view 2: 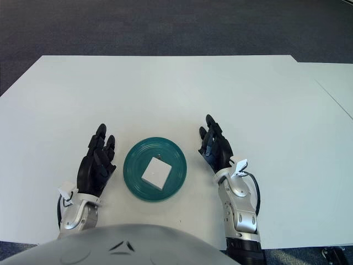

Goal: Put the charger into the plate.

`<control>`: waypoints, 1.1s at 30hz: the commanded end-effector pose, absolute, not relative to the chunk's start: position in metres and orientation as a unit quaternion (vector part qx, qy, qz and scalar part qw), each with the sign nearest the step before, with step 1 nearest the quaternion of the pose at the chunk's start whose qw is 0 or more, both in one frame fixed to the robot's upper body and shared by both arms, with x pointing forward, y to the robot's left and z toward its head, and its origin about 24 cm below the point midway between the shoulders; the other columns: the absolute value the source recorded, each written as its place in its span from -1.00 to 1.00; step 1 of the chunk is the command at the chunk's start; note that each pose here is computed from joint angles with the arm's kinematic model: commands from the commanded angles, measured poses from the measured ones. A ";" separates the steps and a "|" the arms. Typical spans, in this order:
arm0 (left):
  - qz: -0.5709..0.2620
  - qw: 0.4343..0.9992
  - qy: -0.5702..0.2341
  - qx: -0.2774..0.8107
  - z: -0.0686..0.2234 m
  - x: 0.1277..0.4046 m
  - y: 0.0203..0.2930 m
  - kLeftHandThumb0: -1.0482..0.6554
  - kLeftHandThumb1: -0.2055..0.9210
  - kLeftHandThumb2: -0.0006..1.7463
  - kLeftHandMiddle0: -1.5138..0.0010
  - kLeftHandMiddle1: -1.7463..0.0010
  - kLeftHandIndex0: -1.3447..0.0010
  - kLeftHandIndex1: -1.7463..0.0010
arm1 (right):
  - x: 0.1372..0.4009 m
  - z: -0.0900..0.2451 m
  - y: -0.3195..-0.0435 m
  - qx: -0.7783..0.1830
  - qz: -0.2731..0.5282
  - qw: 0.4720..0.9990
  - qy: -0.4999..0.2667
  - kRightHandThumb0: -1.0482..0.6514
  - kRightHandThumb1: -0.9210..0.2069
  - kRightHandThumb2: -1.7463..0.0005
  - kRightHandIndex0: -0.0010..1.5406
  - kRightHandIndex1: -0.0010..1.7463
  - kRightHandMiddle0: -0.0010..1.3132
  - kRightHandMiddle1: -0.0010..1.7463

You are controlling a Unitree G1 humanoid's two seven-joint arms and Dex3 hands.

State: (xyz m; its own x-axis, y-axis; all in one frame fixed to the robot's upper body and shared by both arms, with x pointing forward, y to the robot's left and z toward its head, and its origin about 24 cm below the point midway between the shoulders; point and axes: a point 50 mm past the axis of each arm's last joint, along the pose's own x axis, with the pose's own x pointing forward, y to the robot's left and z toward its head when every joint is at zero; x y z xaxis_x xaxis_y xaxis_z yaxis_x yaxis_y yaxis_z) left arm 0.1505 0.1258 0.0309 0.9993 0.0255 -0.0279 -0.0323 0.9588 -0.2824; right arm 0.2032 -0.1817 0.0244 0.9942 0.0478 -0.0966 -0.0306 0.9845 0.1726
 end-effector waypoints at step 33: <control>0.046 0.991 0.005 -0.129 0.012 0.146 0.136 -1.00 1.00 0.05 1.00 1.00 1.00 1.00 | 0.188 -0.001 -0.165 0.118 -0.061 0.991 0.001 -0.97 -1.00 -0.08 -1.00 -1.00 -0.96 -0.85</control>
State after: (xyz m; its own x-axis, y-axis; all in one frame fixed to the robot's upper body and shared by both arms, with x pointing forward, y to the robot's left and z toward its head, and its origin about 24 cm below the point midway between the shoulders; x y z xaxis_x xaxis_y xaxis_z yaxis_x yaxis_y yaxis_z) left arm 0.1498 0.1334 0.0144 0.9981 0.0613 0.0031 -0.0582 0.9610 -0.2704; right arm 0.1972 -0.1706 0.0123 0.9891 -0.1398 0.0455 0.1247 0.9617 0.2442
